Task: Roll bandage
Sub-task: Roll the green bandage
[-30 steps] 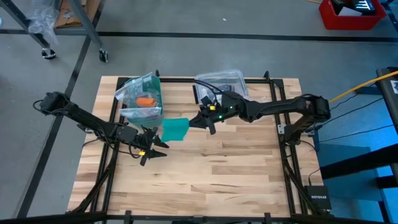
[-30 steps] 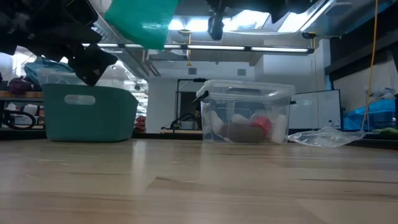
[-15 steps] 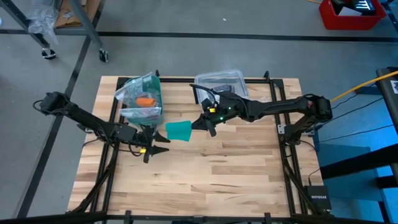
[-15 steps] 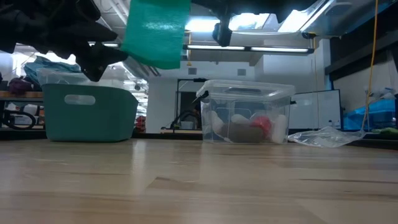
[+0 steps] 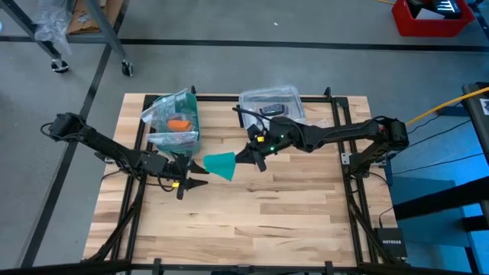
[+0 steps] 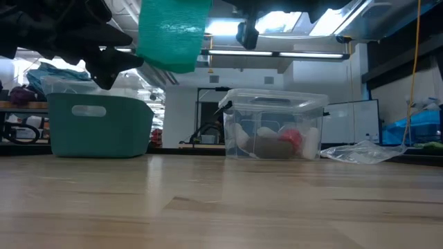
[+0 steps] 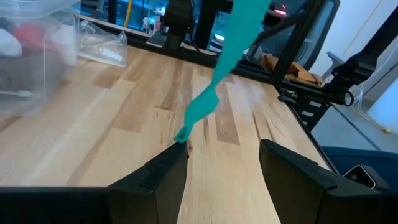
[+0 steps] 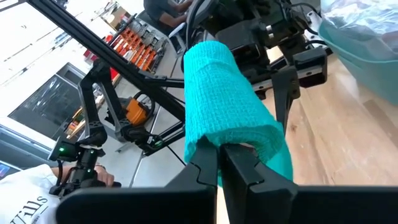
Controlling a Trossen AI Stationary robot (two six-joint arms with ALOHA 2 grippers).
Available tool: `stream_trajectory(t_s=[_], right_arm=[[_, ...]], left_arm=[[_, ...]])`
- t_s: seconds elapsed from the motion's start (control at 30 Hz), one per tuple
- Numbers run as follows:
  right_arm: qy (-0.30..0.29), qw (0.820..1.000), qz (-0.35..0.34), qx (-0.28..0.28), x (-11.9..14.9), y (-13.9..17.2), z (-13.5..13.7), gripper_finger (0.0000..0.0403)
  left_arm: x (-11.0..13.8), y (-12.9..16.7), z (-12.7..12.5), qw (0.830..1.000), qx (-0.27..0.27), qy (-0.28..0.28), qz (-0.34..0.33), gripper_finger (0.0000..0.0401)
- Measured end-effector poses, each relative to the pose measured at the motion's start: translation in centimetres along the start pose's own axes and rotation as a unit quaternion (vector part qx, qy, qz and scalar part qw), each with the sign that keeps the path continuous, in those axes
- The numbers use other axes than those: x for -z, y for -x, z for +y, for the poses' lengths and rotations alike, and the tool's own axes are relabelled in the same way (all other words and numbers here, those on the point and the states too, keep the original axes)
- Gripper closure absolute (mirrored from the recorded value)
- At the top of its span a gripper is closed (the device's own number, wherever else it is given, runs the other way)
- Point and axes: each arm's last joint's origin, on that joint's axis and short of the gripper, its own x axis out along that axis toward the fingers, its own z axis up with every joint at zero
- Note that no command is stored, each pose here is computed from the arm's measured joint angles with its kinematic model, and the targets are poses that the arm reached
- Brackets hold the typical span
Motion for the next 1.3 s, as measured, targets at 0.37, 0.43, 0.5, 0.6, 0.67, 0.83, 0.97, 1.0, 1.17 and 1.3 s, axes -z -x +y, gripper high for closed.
stream_trajectory(t_s=[0.37,0.43,0.5,0.6,0.67,0.83,0.97,1.0,1.17,1.3], right_arm=[[-0.003,1.000,0.012,-0.015,0.06,0.01,0.08,0.0397],[-0.003,1.000,0.014,-0.017,0.07,0.01,0.09,0.0397],[-0.005,1.000,0.013,-0.016,0.07,0.00,0.09,0.0397],[-0.005,1.000,0.005,-0.007,0.02,0.01,0.03,0.0397],[-0.005,1.000,0.004,-0.005,0.02,0.01,0.02,0.0397],[-0.004,1.000,0.002,-0.003,0.00,0.01,0.01,0.0397],[-0.004,1.000,-0.004,0.004,-0.03,0.01,-0.03,0.0397],[-0.004,1.000,-0.005,0.005,-0.04,0.01,-0.04,0.0397],[-0.004,1.000,-0.009,0.010,-0.07,0.01,-0.06,0.0397],[-0.004,1.000,-0.010,0.010,-0.08,0.01,-0.05,0.0397]], left_arm=[[0.26,0.00,0.08,1.000,-0.004,0.004,0.013,0.0210],[0.31,0.00,0.10,1.000,-0.005,0.008,0.015,0.0210],[0.26,0.00,0.08,1.000,-0.004,0.009,0.013,0.0210],[0.05,0.00,0.00,1.000,0.000,0.012,0.002,0.0210],[-0.07,0.00,-0.04,1.000,0.002,0.014,-0.004,0.0210],[-0.28,-0.01,-0.10,1.000,0.005,0.002,-0.014,0.0210],[-0.64,0.02,-0.10,0.999,-0.009,-0.025,-0.037,0.0210],[-0.64,0.02,-0.07,0.999,-0.015,-0.035,-0.038,0.0212],[-0.65,0.01,-0.04,0.997,-0.019,-0.064,-0.038,0.0241],[-0.61,0.01,-0.03,0.996,-0.020,-0.078,-0.036,0.0268]])
